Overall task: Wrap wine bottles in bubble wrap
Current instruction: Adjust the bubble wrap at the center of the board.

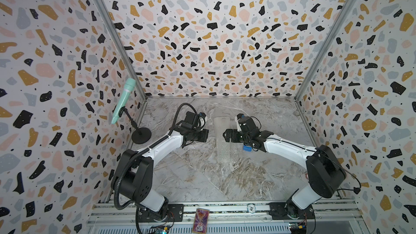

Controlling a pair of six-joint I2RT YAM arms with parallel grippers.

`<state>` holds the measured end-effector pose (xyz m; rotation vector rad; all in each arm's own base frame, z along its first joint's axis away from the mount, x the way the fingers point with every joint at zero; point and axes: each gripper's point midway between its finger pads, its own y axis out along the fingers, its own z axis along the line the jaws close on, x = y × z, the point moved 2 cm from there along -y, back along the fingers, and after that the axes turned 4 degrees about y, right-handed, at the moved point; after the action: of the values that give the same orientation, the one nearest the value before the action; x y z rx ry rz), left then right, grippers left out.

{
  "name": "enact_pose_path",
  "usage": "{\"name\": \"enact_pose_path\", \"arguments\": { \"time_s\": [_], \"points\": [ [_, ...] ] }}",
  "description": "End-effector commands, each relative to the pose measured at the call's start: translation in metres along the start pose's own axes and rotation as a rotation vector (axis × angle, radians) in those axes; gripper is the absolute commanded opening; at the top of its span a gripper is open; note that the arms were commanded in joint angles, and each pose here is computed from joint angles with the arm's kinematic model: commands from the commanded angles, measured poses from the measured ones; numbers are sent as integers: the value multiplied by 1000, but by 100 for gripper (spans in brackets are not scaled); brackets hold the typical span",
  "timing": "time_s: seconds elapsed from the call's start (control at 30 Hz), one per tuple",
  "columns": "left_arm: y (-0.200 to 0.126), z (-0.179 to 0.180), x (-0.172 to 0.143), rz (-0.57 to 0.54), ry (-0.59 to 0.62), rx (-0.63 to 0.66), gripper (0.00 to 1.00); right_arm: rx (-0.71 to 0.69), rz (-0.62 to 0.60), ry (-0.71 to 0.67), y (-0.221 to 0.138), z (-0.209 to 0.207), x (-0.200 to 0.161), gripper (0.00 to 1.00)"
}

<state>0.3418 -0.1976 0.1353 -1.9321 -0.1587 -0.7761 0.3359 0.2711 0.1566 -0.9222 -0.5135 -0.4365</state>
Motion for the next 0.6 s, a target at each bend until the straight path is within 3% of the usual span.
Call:
{"name": "enact_pose_path", "arguments": {
  "time_s": [0.0,0.33,0.57],
  "points": [
    [3,0,7,-15,13,-14,0,144,-25,66,-6,7,12,99],
    [6,-2,11,-18,8,-30,0,-11,161,144,37,-24,-18,99],
    [7,1,6,-3,10,-23,0,6,241,180,57,-26,-35,99]
  ]
}}
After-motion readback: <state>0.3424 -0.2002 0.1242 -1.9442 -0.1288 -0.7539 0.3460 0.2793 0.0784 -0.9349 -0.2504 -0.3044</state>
